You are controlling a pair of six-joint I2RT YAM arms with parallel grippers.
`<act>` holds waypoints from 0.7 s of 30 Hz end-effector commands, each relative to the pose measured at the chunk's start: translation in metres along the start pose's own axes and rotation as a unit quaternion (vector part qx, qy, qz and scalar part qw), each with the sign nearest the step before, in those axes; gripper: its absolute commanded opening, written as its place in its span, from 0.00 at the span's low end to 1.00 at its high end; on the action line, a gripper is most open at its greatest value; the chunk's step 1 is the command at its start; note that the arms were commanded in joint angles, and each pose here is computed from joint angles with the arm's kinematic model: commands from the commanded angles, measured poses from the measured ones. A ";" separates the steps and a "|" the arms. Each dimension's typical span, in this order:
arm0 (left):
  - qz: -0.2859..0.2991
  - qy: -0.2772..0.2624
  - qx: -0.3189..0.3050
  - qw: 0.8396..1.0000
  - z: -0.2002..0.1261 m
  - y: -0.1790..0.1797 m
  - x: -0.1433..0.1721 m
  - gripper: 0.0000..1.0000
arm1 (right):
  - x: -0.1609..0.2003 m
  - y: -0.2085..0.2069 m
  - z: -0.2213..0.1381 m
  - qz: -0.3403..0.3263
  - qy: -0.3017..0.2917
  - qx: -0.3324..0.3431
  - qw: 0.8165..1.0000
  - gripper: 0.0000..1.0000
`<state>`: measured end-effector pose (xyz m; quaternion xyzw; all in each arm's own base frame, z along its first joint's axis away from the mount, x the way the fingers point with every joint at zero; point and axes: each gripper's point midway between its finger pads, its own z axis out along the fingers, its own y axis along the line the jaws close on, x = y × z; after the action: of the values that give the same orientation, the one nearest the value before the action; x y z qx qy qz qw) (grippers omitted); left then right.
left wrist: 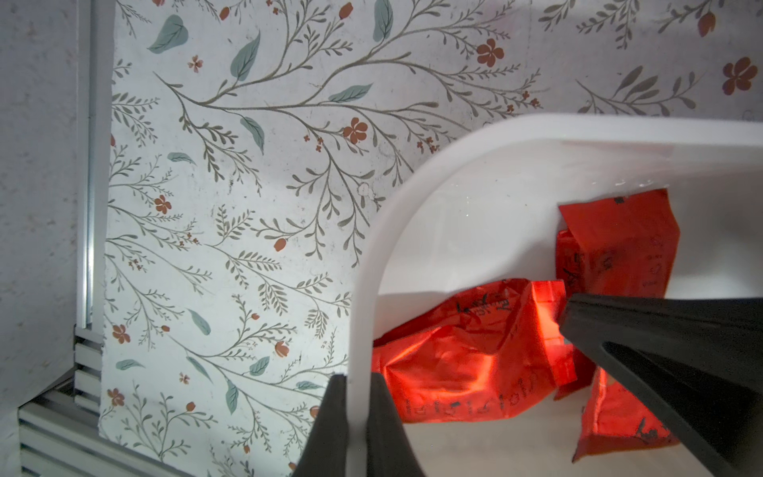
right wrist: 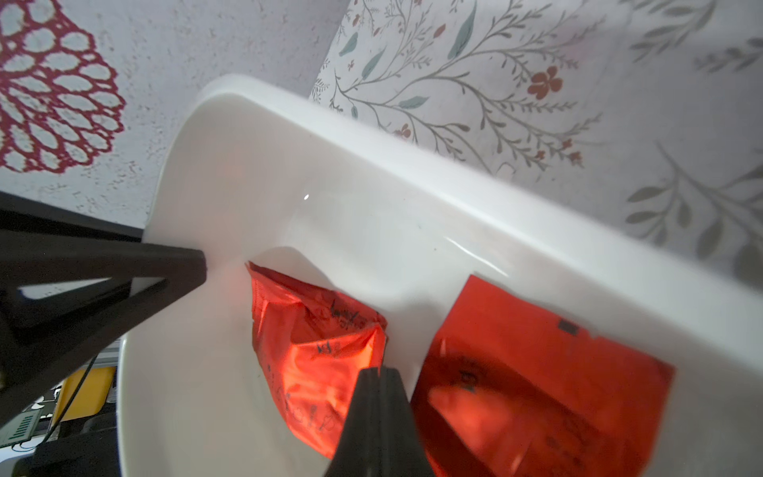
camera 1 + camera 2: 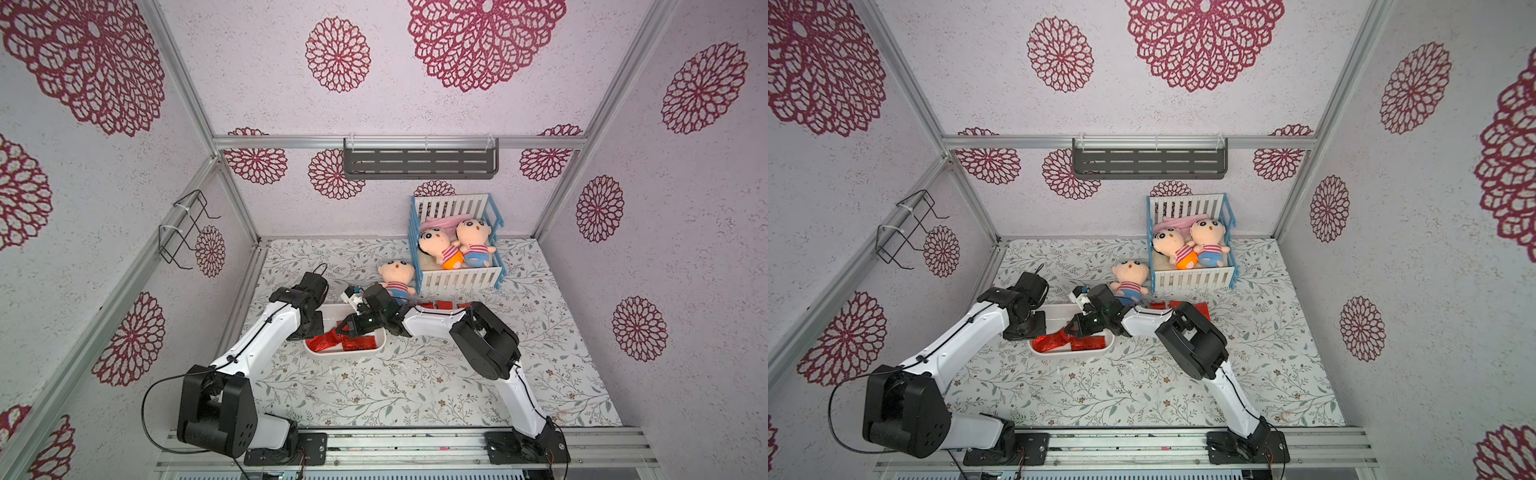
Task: Take the tea bags out of the storage box
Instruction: Pick up the tea bag from the storage box.
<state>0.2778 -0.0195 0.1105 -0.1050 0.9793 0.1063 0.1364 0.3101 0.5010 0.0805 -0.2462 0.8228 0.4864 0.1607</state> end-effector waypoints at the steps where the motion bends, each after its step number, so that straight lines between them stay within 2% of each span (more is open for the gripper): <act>1: 0.004 -0.003 -0.005 1.000 -0.002 -0.001 -0.002 0.00 | -0.022 0.016 -0.007 -0.030 -0.033 0.002 0.999 0.00; 6: 0.004 -0.003 -0.006 1.000 -0.002 -0.001 -0.002 0.00 | -0.035 0.017 -0.018 -0.047 -0.062 0.023 0.997 0.00; 14: 0.004 -0.006 -0.006 1.000 -0.003 -0.001 -0.003 0.00 | -0.053 0.018 -0.048 -0.048 -0.114 0.022 0.992 0.00; 21: 0.005 -0.005 -0.006 1.000 -0.003 -0.001 -0.002 0.00 | -0.058 0.008 -0.058 -0.040 -0.127 0.035 0.990 0.00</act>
<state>0.2779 -0.0197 0.1107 -0.1037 0.9792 0.1079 0.1372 0.3400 0.4718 0.1017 -0.2170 0.8232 0.4647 0.2436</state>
